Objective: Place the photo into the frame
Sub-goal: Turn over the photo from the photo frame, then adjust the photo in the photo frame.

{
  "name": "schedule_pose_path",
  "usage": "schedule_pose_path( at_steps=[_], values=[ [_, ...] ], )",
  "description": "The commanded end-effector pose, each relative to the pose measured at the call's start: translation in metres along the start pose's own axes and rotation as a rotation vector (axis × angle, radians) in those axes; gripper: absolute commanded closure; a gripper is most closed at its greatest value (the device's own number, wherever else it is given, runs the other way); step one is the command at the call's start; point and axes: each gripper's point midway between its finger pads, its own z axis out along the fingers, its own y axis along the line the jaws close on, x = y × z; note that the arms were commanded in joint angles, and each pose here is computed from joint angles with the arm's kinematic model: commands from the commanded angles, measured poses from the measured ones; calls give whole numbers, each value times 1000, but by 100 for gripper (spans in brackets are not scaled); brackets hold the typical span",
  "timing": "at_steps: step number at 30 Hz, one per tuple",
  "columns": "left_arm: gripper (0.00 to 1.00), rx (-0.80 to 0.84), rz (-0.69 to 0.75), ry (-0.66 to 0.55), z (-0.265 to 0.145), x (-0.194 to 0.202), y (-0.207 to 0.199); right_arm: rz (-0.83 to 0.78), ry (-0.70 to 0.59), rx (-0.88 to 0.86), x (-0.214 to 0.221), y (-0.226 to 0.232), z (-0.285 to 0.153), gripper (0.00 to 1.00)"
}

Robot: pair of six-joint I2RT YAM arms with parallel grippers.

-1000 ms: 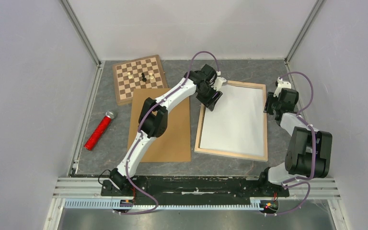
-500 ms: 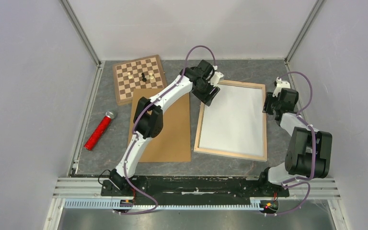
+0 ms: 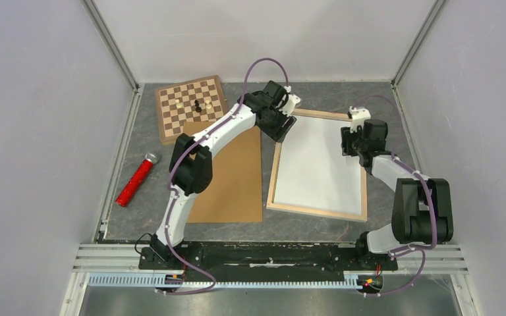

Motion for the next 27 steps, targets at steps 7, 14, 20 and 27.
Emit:
schedule_pose_path(
  at_steps=[7, 14, 20, 27],
  values=[
    [32, -40, -57, -120, -60, -9, 21, -171, 47, -92, 16, 44, 20, 50],
    [32, -45, -82, -124, -70, 1, 32, -197, 77, -111, 26, 57, 27, 50],
    [32, -40, -98, -124, -74, 6, 37, -206, 86, -101, 27, 59, 31, 50],
    [33, -36, -102, -119, -75, 10, 37, -198, 89, -88, 27, 58, 33, 50]
  ],
)
